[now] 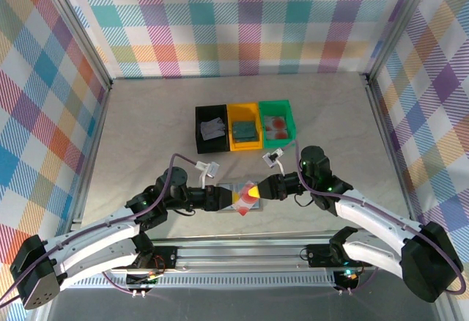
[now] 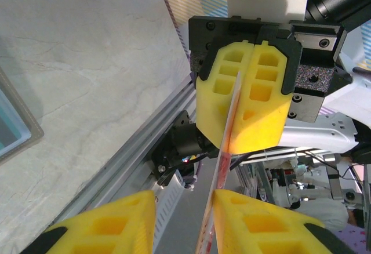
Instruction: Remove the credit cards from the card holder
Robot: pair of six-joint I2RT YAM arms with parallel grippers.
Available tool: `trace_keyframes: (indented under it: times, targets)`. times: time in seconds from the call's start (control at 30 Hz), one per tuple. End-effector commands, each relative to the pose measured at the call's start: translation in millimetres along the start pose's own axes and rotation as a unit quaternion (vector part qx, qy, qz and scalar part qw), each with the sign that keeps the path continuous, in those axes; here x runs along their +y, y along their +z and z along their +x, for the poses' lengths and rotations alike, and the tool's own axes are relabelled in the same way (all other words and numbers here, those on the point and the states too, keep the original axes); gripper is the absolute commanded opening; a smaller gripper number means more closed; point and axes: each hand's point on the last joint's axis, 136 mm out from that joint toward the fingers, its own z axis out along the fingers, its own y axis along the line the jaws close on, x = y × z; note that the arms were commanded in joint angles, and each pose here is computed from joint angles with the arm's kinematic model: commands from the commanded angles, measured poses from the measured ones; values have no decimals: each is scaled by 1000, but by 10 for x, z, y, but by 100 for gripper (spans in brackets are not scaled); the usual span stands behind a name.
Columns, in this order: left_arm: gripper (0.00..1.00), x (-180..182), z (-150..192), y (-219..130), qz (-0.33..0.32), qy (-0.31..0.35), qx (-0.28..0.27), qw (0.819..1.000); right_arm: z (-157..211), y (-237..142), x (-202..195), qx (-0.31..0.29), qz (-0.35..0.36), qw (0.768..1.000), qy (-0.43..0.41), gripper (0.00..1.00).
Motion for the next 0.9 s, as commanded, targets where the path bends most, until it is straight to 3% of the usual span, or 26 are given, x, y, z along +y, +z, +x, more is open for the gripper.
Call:
trace_keyframes:
  times: [0.0, 0.63, 0.87]
  targets:
    - [31, -200, -31, 23, 37, 17, 3, 999, -55, 17, 201, 16, -31, 999, -35, 0]
    - [29, -275, -40, 74, 44, 24, 21, 999, 181, 184, 273, 94, -59, 993, -34, 0]
    - [16, -298, -48, 102, 45, 25, 30, 998, 231, 239, 244, 109, -57, 992, -25, 0]
